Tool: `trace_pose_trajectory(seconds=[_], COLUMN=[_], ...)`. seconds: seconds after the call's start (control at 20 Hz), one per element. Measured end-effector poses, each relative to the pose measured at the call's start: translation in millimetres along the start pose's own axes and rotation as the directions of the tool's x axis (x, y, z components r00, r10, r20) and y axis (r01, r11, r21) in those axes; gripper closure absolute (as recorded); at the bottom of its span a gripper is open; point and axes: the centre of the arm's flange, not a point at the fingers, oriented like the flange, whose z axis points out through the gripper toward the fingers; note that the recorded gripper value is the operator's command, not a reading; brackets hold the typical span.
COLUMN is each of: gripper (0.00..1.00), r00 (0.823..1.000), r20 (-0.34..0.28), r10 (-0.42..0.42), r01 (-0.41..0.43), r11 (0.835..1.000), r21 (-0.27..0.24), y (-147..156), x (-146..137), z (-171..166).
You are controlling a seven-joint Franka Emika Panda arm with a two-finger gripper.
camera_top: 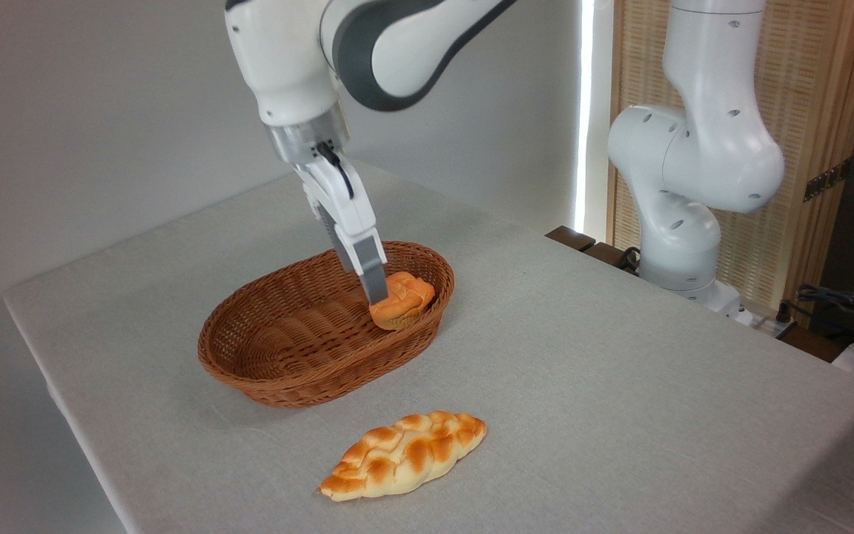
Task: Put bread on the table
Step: 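Lower the open gripper into the wicker basket onto the orange roll, then close the gripper around the orange bread roll inside the basket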
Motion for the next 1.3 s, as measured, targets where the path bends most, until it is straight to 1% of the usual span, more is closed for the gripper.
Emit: trace_pose_trajectory(seconds=[0.1,0.25,0.3,0.35,0.4,0.45,0.55,0.7,1.3], gripper=[0.0,0.01,0.1,0.27,0.41,0.5,0.58,0.61,0.62], r00=[1.0,1.0,1.0,1.0,1.0,1.0,1.0,1.0,1.0], r20=[0.022,0.015,0.014,0.015,0.017,0.018,0.018,0.019,0.025], r10=[0.009,0.007,0.009,0.011,0.014,0.016,0.016,0.017,0.018], r01=[-0.009,-0.007,-0.009,-0.011,-0.014,-0.016,-0.016,-0.018,-0.018], r11=[1.0,1.0,1.0,1.0,1.0,1.0,1.0,1.0,1.0], r21=[-0.013,-0.003,0.0,0.0,0.0,0.0,0.001,0.001,0.002], y=[6,7,8,9,10,11,12,12,11], x=[0,-2,-2,-2,-2,-1,-1,-2,-3], z=[18,40,44,46,48,48,48,49,50])
